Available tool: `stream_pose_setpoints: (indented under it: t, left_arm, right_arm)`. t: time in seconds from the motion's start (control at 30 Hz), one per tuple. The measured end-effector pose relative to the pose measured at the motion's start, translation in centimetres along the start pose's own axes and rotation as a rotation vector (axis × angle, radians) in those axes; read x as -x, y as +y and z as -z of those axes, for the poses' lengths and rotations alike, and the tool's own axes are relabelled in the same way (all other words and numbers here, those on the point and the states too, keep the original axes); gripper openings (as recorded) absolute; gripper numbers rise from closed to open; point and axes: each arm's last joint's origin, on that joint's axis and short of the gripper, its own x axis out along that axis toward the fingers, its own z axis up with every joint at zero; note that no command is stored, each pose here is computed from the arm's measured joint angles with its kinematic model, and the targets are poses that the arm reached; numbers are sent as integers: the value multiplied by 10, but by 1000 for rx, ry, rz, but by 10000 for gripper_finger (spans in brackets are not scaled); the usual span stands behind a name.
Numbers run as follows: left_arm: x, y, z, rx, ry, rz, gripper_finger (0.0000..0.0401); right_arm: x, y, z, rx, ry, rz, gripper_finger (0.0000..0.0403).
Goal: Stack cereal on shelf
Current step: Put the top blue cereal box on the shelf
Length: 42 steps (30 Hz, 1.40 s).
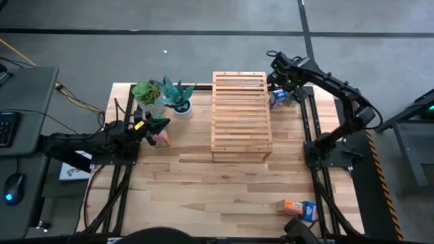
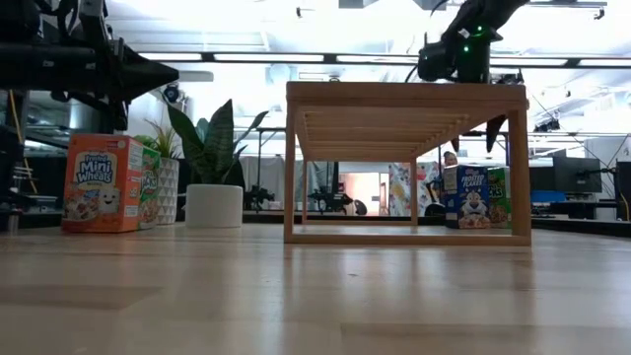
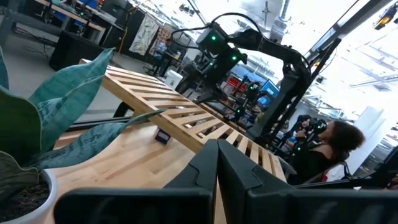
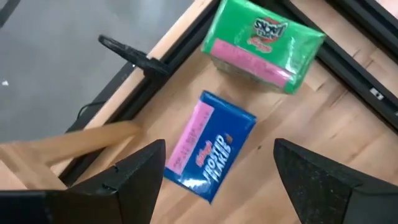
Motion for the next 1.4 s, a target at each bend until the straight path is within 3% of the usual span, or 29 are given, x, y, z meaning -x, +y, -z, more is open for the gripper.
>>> stream_pose_setpoints:
  t: [0.13, 0.37, 0.77, 0.93, 1.07, 1.2, 1.4]
  left_arm:
    - [0, 0, 0, 0, 0, 0, 1]
    - [0, 0, 0, 0, 0, 1, 1]
    - [0, 0, 0, 0, 0, 1, 1]
    - [0, 0, 0, 0, 0, 1, 1]
    - [0, 0, 0, 0, 0, 1, 1]
    - [0, 0, 0, 0, 0, 0, 1]
    - [0, 0, 0, 0, 0, 1, 1]
  right_arm:
    - [-12, 3, 2, -14, -18, 30, 291]
    - [-42, -1, 5, -178, 2, -6, 291]
    - [-64, -12, 8, -223, 31, 12, 288]
    - [-66, -13, 9, -216, 37, 15, 256]
    - [-66, -13, 9, -140, 43, 15, 209]
    - [-62, -16, 9, 32, 89, 16, 161]
    - [-20, -39, 1, 328, 57, -49, 138]
